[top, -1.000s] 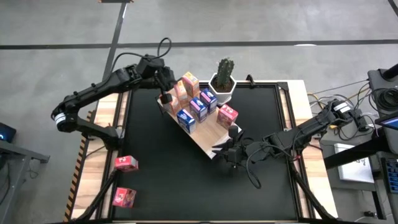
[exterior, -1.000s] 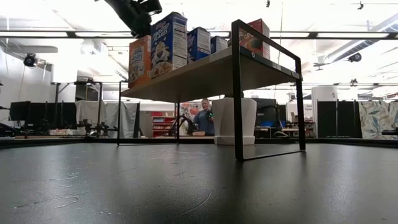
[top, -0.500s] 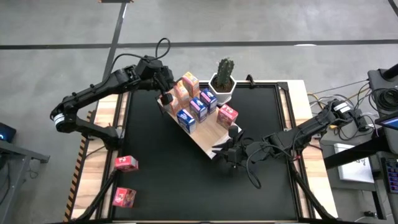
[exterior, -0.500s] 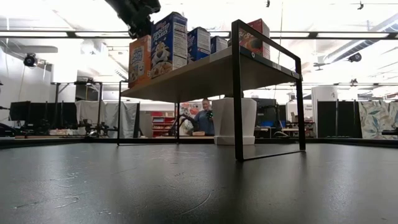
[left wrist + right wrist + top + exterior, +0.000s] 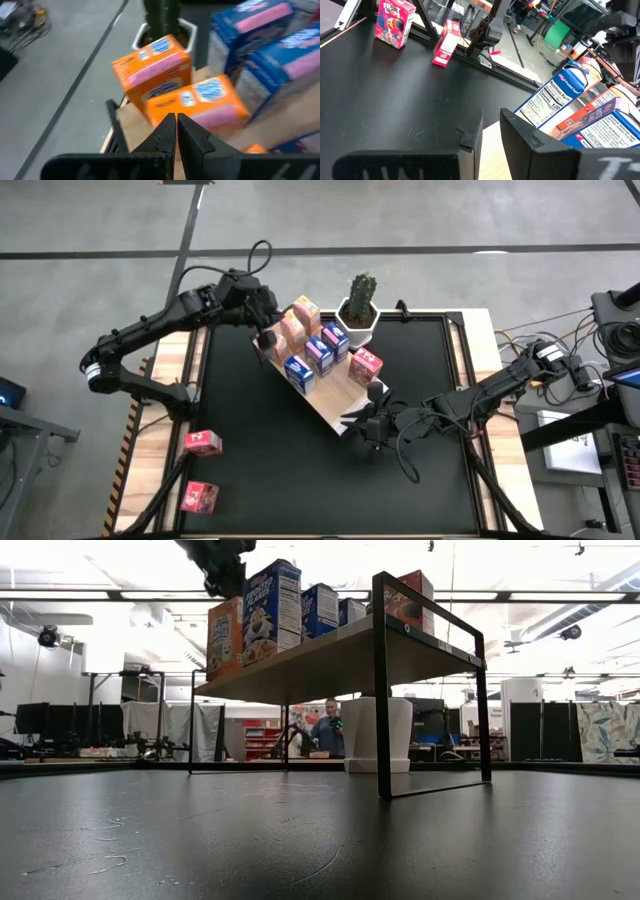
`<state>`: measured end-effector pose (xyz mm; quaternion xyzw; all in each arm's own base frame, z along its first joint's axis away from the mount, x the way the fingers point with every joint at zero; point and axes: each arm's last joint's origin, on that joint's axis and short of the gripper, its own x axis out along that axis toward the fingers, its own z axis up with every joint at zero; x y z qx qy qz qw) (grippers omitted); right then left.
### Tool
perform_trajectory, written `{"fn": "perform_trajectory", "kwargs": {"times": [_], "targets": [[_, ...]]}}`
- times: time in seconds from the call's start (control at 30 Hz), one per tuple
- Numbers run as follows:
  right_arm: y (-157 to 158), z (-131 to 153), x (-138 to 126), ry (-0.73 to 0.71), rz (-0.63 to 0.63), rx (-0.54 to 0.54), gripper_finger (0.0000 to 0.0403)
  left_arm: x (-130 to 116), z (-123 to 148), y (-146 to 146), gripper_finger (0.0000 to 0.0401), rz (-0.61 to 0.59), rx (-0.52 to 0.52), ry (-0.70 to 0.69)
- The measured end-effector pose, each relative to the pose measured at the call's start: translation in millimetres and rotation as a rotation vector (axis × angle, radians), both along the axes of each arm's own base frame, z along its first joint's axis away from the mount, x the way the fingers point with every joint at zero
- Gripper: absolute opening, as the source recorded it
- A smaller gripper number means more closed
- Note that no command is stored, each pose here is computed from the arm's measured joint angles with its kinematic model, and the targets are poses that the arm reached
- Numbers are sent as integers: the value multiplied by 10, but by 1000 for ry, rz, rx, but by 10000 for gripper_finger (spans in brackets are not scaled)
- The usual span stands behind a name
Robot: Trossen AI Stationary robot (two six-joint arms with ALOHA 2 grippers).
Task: Stack cereal on shelf
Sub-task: Adjust the middle orange cereal box on the shelf
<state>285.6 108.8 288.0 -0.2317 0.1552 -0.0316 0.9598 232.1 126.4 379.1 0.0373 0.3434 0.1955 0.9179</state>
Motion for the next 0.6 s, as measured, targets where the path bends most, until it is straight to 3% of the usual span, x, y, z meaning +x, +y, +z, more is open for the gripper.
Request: {"fn": "perform_trajectory", "kwargs": {"times": [0.33,0.6], "targets": [[1,2,0,-1,0,0,57,181,-31,-280,0,-250,12,-1],[1,1,0,-1,0,1,57,268,-84,-355,0,-293,14,20]]}}
